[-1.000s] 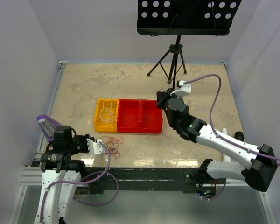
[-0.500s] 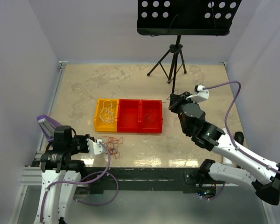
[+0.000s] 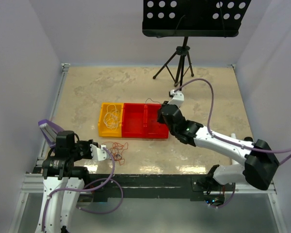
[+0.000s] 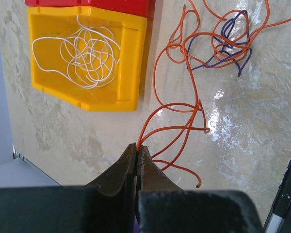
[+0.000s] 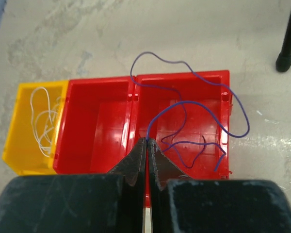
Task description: Untangle the cables
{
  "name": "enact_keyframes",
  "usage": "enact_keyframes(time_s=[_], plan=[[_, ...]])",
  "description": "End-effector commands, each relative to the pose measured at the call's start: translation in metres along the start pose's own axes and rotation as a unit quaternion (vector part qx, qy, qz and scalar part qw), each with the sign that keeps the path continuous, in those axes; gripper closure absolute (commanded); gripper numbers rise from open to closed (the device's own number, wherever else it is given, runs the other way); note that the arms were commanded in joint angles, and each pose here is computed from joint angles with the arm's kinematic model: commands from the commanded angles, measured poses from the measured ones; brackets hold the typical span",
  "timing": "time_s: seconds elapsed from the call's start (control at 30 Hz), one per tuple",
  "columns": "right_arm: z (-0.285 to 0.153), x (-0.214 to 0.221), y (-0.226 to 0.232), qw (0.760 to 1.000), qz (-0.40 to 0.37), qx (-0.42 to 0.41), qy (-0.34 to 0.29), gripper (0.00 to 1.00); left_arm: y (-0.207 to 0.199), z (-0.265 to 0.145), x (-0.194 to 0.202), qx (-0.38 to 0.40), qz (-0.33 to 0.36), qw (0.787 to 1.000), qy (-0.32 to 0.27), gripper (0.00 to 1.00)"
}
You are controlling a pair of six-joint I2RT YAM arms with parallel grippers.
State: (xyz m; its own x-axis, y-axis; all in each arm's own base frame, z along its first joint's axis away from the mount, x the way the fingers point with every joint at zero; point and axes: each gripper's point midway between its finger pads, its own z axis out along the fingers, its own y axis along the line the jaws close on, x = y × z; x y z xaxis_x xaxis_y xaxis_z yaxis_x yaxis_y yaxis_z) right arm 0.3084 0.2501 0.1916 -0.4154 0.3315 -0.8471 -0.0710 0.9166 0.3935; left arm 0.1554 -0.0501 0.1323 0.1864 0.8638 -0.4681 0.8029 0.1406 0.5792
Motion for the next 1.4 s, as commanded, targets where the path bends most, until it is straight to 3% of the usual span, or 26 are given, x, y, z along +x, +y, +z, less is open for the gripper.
enact_keyframes(time_s=[0.0, 0.47, 0.73, 0.9, 1.0, 1.1, 1.23, 1.37], plan=[[0.01, 0.005, 0.021, 0.999, 0.017, -0.034, 0.011, 1.0, 0.002, -0.002, -0.007, -0.006, -0.002, 1.0, -0.014, 1.0], [0.058, 0.094, -0.004, 0.994, -0.035, 0.031, 0.102, 1.0, 0.002, -0.001, -0.006, -0.007, -0.002, 1.0, -0.013, 1.0], [0.069, 0.104, -0.002, 0.992, -0.036, 0.039, 0.114, 0.99, 0.002, -0.001, -0.006, -0.008, -0.002, 1.0, -0.013, 1.0], [0.057, 0.078, 0.009, 0.994, -0.037, 0.023, 0.099, 0.43, 0.003, -0.001, -0.005, -0.008, -0.002, 1.0, -0.009, 1.0], [0.045, 0.068, 0.014, 0.994, -0.035, 0.009, 0.103, 0.24, 0.003, -0.002, -0.004, -0.008, -0.001, 1.0, -0.008, 1.0], [0.03, 0.057, 0.017, 0.994, -0.027, -0.007, 0.103, 0.21, 0.002, 0.0, -0.003, -0.005, -0.002, 1.0, -0.007, 1.0], [0.012, 0.031, 0.028, 0.995, -0.018, -0.034, 0.091, 0.25, 0.003, 0.0, -0.005, -0.004, -0.002, 1.0, -0.011, 1.0], [0.001, -0.013, 0.03, 0.999, -0.017, -0.021, 0.039, 0.28, 0.004, 0.001, -0.007, -0.004, -0.002, 1.0, -0.016, 1.0]])
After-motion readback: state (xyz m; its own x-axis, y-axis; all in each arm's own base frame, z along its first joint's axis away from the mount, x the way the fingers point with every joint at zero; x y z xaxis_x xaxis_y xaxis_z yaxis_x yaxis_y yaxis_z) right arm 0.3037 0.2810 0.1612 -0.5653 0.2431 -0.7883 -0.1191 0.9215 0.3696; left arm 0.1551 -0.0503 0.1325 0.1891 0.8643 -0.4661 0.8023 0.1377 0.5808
